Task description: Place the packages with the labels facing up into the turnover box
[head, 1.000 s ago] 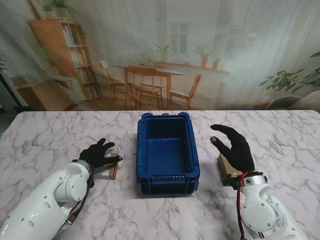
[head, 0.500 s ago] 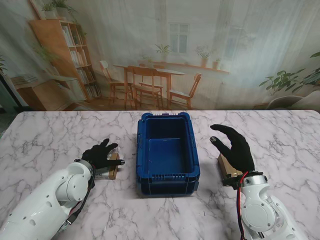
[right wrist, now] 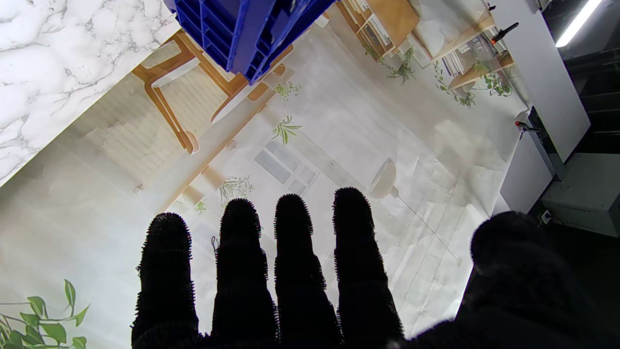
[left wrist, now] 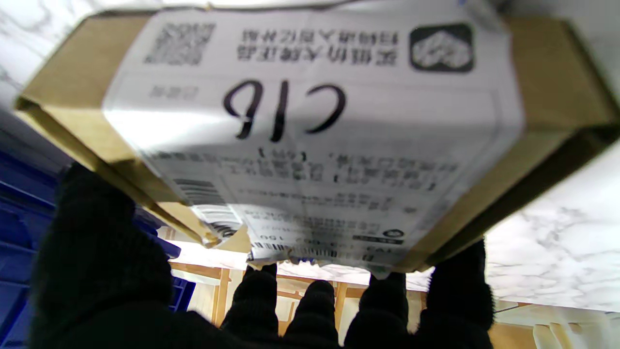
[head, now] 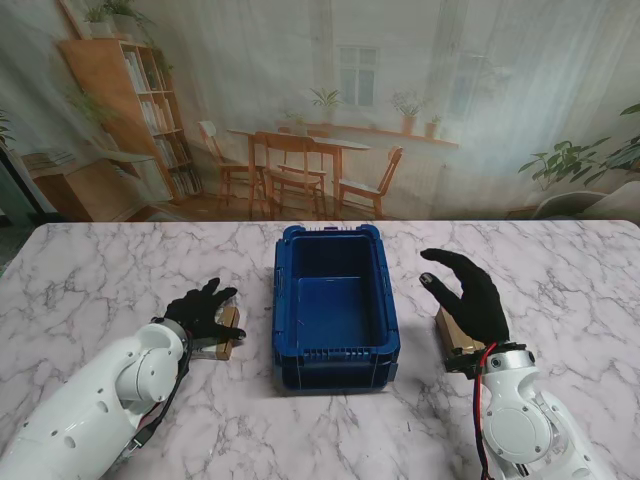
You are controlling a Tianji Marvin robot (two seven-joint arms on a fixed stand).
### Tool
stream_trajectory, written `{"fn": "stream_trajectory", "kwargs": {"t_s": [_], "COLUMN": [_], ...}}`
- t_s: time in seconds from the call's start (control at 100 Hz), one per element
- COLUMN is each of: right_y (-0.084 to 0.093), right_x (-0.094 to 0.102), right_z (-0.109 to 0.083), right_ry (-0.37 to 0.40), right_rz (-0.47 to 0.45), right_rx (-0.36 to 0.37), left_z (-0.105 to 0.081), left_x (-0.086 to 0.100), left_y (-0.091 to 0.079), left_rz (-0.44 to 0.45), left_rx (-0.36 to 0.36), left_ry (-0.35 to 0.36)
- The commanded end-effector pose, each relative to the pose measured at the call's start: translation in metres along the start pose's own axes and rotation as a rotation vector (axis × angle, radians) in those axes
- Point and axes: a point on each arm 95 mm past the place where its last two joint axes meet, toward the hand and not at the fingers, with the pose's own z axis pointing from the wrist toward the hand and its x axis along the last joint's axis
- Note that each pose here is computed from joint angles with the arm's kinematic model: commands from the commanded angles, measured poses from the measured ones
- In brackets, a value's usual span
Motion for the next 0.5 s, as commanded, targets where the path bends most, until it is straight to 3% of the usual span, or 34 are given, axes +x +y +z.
{"fn": "stream_trajectory", "kwargs": {"t_s": [0.0, 0.49], "right_y": [-0.0016, -0.0023], "right_x": [-0.0009, -0.0007], "right_z": [-0.0009, -0.0008], "right_ry": [-0.006, -0.006], "right_rz": [-0.002, -0.003], "right_rx": [0.005, 0.007], "left_z": [0.0008, 0.0018], "left_x": [-0.0002, -0.0007], "left_y": [0.0019, 0.0025], "left_rz": [0.01, 0.046], "left_rx": [-0.015, -0.032], "left_ry": [-0.004, -0.033]}}
